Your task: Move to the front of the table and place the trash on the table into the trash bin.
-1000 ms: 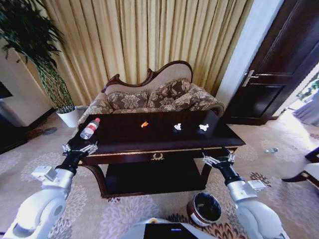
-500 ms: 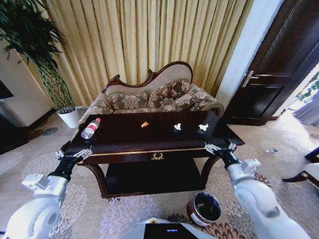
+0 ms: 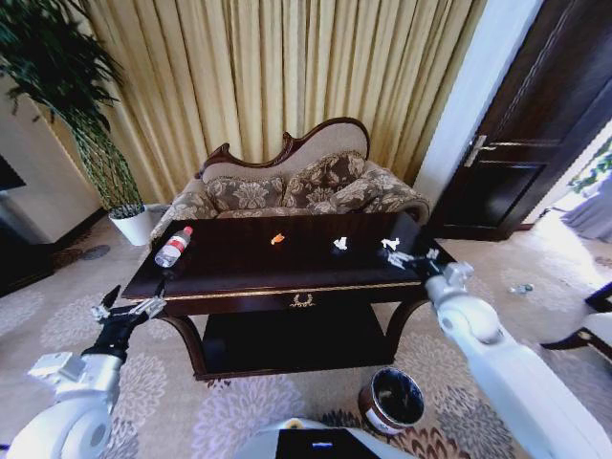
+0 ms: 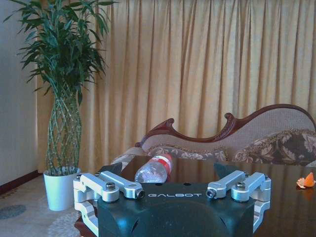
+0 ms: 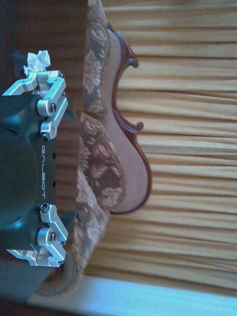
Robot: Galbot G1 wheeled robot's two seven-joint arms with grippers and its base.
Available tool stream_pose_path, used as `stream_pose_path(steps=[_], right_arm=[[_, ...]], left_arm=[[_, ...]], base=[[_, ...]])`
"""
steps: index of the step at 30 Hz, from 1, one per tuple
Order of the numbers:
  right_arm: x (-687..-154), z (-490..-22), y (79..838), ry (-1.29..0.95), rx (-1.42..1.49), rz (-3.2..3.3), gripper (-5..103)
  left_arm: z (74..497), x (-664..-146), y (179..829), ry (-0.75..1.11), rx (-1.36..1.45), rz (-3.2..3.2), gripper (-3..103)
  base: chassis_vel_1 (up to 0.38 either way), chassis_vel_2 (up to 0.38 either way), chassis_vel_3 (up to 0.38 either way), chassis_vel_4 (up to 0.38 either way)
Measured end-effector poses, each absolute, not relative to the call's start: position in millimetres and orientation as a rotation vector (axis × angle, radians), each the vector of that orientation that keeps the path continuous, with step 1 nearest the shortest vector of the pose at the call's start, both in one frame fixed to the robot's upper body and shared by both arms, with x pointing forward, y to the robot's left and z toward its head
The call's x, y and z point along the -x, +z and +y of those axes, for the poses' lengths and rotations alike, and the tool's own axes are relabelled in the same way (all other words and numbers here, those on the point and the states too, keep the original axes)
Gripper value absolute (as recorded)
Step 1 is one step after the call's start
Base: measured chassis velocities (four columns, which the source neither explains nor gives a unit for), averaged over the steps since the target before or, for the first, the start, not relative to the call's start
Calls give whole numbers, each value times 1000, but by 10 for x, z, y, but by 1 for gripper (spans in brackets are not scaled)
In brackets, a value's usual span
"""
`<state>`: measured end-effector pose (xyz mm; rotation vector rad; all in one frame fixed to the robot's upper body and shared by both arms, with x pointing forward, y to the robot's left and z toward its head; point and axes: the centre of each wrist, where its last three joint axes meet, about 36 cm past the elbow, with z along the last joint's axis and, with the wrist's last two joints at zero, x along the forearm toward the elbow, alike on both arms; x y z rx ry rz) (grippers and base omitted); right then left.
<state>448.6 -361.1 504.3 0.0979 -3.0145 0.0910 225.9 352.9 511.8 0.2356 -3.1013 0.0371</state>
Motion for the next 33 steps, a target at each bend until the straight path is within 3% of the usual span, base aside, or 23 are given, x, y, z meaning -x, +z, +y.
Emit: stream_pose_path(steps=[9,14,33], right_arm=[[-4929,-3362,4960,-2,-70,-2909,100],[-5091,-3387,4946,52,4,-2899,100],[-5135,-3627,4858,-5,125,-2816,100]], left_arm=[[3549,-2225,5174,27,-261,-3112,100],[3592,-2180,5157,17,-283,-3111,100],[3599,-2153,5129,23,-297,-3117,100]], base=[[0,0,0,0],[0,0,0,0],[0,0,0,0]])
